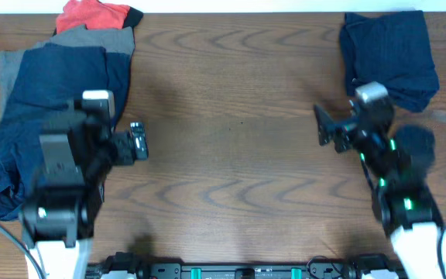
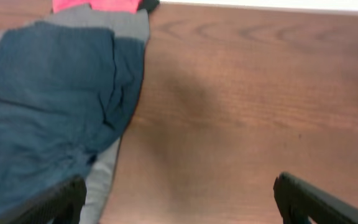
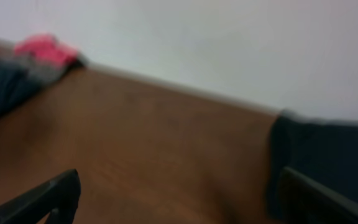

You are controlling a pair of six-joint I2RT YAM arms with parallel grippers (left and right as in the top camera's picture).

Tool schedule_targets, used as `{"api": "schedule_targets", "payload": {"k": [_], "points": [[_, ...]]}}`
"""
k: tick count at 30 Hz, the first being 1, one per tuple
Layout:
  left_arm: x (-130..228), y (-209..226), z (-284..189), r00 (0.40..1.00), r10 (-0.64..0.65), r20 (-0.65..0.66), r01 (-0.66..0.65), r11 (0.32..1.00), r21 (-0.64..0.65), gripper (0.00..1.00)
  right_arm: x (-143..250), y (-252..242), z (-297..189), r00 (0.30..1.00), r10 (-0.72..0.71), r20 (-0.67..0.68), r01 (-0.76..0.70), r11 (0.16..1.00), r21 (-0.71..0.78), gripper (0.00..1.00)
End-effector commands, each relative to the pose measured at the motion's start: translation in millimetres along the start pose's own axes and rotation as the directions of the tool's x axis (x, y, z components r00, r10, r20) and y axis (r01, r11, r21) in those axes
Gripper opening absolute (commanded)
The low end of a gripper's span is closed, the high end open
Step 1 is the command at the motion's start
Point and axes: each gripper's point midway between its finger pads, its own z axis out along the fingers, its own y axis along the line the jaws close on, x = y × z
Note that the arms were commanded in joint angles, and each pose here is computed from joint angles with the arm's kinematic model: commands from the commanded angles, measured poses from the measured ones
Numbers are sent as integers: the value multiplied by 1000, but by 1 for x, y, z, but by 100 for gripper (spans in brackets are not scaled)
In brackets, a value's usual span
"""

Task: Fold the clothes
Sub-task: 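Reach the left gripper to the navy shorts on the pile and grasp them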

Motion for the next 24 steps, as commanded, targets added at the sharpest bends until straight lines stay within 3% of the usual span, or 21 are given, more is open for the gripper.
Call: {"api": "schedule_targets", "payload": {"k": [1, 4, 11, 18, 24], "points": [[-25, -1, -2, 993, 118, 2, -118, 993, 8, 98, 1, 18, 29, 994, 36, -99, -50, 987, -149, 99], [-40, 0, 12, 993, 117, 28, -117, 993, 2, 98, 9, 29, 61, 978, 65, -197, -116, 959, -259, 99], [-45, 42, 49, 1000, 17, -8, -18, 997, -80, 98, 27, 45, 87, 970, 81, -230, -169, 901, -399, 99], [-18, 166, 77, 956, -293, -28, 270, 912, -310, 98, 30, 57, 85, 967, 87, -241, -194, 863, -467, 99], [29, 247, 84, 921, -380, -90, 307, 847, -434, 98, 30, 57, 85, 967, 86, -241, -193, 863, -467, 99]]}}
